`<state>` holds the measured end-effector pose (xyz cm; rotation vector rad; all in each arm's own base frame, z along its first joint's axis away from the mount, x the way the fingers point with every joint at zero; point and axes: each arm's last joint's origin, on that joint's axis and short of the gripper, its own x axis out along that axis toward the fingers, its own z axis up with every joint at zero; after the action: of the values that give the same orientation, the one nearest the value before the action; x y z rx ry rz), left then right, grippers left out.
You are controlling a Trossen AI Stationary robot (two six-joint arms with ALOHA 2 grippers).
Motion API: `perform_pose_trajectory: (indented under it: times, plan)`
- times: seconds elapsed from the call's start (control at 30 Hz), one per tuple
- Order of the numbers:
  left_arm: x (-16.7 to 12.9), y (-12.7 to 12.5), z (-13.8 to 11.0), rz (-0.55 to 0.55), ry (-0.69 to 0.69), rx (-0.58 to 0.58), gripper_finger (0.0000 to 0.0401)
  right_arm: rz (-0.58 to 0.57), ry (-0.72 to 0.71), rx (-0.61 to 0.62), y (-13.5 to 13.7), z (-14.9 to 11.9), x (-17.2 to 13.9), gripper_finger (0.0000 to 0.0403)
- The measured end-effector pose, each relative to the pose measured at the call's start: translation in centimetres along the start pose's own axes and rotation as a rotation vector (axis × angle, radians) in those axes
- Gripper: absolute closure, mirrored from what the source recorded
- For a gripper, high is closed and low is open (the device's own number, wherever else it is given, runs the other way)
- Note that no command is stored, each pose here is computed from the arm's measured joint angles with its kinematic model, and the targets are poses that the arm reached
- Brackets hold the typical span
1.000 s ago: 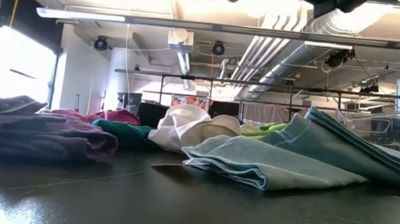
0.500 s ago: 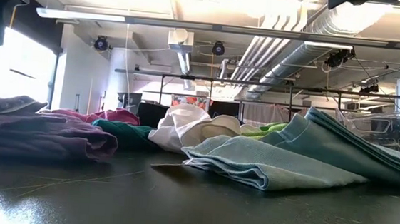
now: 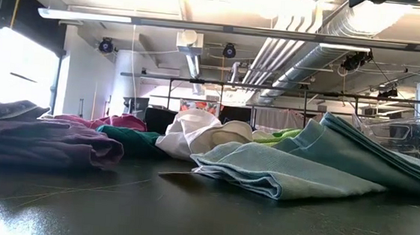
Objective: Sort towels by color in basket
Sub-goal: Put the right dark green towel into the left transparent bin
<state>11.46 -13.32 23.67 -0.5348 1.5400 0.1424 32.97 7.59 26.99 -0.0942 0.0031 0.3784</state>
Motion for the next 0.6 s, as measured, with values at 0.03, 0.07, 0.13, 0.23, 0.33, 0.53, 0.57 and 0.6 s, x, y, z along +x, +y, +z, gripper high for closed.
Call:
perform_pose_trajectory:
  times: [0.03, 0.07, 0.13, 0.23, 0.33, 0.53, 0.57, 0.6]
  plan:
    - [0.9, 0.0, 0.0, -0.028, 0.011, -0.015, 0.0177, 0.000, 0.004, 0.000, 0.0, 0.0, 0.0, 0.0199]
    - [1.9, 0.0, -0.1, -0.061, 0.027, -0.041, 0.0179, 0.003, 0.008, 0.000, 0.1, -0.1, 0.0, 0.0199]
    - [3.9, 0.2, -0.1, -0.117, 0.049, -0.078, 0.0185, 0.007, 0.024, 0.000, 0.2, -0.2, 0.0, 0.0199]
    - [6.3, 0.9, 0.0, -0.123, 0.042, -0.072, 0.0200, 0.010, 0.026, -0.006, 0.3, -0.2, 0.0, 0.0199]
    - [7.6, 1.6, 0.3, -0.069, -0.003, -0.041, 0.0215, 0.010, 0.028, -0.006, 0.3, -0.3, 0.0, 0.0199]
    - [7.2, 1.5, 0.9, -0.024, -0.042, 0.054, 0.0239, 0.010, 0.024, -0.007, 0.3, -0.2, 0.0, 0.0199]
    - [6.7, 1.3, 0.9, -0.013, -0.039, 0.058, 0.0242, 0.009, 0.019, -0.008, 0.2, -0.2, 0.0, 0.0199]
    - [6.0, 1.1, 0.8, -0.001, -0.036, 0.059, 0.0246, 0.009, 0.013, -0.008, 0.2, -0.1, 0.0, 0.0199]
